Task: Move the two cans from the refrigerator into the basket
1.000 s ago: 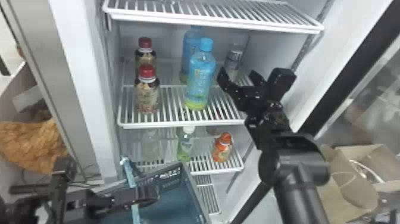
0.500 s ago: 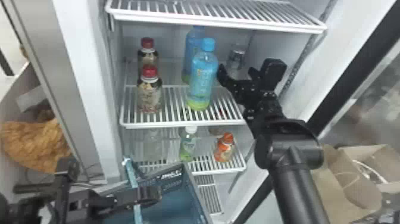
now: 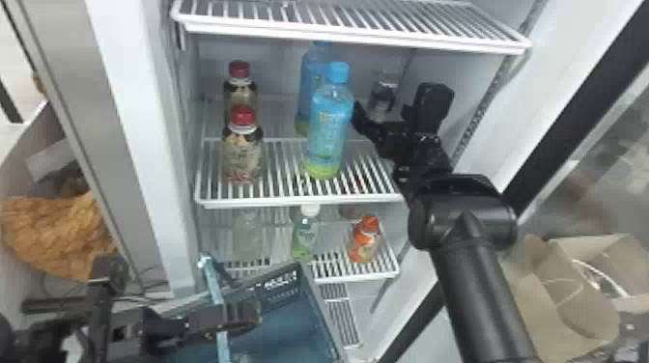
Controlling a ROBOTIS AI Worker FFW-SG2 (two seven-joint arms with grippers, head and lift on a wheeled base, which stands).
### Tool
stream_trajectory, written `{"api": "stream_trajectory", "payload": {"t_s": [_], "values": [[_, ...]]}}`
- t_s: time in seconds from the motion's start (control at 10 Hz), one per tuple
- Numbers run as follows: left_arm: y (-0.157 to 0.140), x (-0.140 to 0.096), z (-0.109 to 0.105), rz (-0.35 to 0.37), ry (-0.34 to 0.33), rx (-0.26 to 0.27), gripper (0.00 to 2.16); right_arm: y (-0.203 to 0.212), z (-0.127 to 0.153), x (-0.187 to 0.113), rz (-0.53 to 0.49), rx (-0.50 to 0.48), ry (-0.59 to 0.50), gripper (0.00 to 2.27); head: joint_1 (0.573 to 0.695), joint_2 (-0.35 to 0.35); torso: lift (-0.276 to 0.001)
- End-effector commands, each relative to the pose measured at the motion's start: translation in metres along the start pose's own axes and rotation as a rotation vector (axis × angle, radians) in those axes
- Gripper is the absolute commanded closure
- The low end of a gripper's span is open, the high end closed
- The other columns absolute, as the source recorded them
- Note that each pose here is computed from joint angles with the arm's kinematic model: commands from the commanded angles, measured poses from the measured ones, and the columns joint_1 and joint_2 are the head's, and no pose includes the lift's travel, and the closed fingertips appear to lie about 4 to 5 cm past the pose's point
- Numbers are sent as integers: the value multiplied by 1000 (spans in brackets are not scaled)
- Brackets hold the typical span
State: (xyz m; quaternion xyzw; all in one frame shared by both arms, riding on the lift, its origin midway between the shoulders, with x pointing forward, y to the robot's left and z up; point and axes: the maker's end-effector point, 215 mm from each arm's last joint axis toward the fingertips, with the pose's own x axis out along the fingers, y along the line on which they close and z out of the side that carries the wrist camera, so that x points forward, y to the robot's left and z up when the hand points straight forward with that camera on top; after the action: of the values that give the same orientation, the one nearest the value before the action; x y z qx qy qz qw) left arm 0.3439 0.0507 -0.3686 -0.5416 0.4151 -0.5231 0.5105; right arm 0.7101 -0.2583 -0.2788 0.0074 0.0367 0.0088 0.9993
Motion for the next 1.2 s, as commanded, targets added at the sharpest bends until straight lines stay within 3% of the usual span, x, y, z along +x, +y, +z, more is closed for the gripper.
{"api": "stream_trajectory", "payload": {"t_s": [0.0, 0.2, 0.3, 0.5, 0.8, 1.1], "values": [[0, 0, 0, 0, 2, -1, 1190, 0, 0, 8, -1, -7, 12, 162, 695, -214, -25], [0, 0, 0, 2, 0, 0, 1191, 0, -4, 12, 1, -13, 29, 214, 695, -212, -25], [0, 0, 0, 2, 0, 0, 1191, -2, -7, 17, 0, -12, 42, 476, 695, -211, -25], [0, 0, 1, 0, -2, 0, 1190, -2, -7, 21, -4, -40, 34, 1283, 695, -211, -25], [1, 1, -1, 0, -1, -3, 1191, -3, 3, 14, -8, -57, -12, 1277, 695, -213, -25], [2, 0, -2, 0, -5, -6, 1191, -1, 14, -20, 2, -63, -42, 1277, 695, -217, -25]]}}
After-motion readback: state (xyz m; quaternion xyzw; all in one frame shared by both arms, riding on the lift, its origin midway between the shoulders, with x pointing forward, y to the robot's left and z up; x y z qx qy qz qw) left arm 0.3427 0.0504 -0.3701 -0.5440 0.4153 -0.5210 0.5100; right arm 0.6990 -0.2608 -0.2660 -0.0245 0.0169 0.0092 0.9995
